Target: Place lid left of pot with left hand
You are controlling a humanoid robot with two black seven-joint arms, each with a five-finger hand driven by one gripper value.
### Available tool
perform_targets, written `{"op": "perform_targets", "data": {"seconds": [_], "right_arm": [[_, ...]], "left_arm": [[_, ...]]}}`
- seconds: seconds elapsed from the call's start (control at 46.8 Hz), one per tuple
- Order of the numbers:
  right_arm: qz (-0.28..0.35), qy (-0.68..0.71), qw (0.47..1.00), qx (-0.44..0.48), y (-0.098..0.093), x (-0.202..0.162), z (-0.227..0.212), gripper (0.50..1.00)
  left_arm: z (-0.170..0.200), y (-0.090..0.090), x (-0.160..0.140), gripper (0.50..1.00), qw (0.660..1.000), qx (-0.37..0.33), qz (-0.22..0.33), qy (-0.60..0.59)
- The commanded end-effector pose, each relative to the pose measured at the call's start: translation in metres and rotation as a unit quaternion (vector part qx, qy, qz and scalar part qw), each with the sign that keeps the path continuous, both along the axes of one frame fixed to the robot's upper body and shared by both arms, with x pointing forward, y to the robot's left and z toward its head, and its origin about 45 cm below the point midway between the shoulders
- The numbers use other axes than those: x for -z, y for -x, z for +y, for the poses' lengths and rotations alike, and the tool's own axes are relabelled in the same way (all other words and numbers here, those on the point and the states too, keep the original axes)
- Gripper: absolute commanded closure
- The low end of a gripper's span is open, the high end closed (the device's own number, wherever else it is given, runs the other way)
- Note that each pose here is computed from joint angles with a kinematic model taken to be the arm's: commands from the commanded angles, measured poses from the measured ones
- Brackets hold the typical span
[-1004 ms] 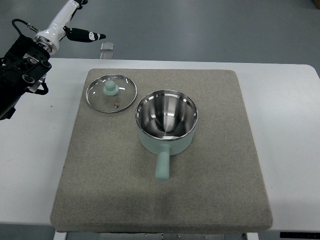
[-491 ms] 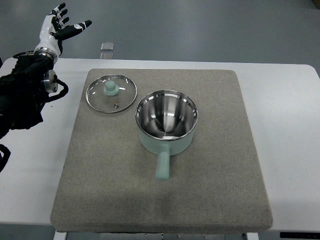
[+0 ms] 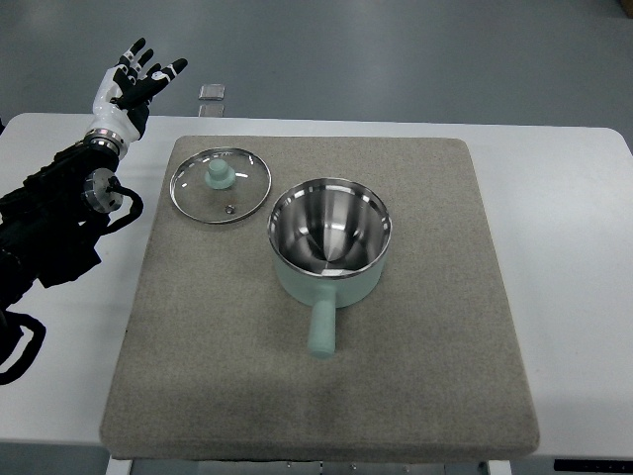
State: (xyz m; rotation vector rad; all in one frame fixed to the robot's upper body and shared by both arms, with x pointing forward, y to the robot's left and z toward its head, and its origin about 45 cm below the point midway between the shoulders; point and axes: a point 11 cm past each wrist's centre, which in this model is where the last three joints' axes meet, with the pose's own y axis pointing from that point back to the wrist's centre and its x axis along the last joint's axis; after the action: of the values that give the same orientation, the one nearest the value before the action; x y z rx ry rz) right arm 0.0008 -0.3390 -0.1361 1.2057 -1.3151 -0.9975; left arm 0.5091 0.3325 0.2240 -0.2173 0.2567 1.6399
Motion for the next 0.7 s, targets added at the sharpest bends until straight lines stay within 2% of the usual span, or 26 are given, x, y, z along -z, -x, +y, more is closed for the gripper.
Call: {"op": "perform_targets", "data": {"seconds": [0.0,0.684], "right_arm": [[0.0,-0.001,1.0,0.0,0.0002,0.0,0.0003,0.576],[0.0,0.0,1.0,0.001,0.0001,0.0,-0.0002,0.576]], "left_arm": [[-0.0003,0.0001,0.0003,0.506,1.0,0.002,0.0,-0.003],[-0.0017,-0.0025,-0.005,0.506,1.0,0.003,-0.004,-0.007]]}}
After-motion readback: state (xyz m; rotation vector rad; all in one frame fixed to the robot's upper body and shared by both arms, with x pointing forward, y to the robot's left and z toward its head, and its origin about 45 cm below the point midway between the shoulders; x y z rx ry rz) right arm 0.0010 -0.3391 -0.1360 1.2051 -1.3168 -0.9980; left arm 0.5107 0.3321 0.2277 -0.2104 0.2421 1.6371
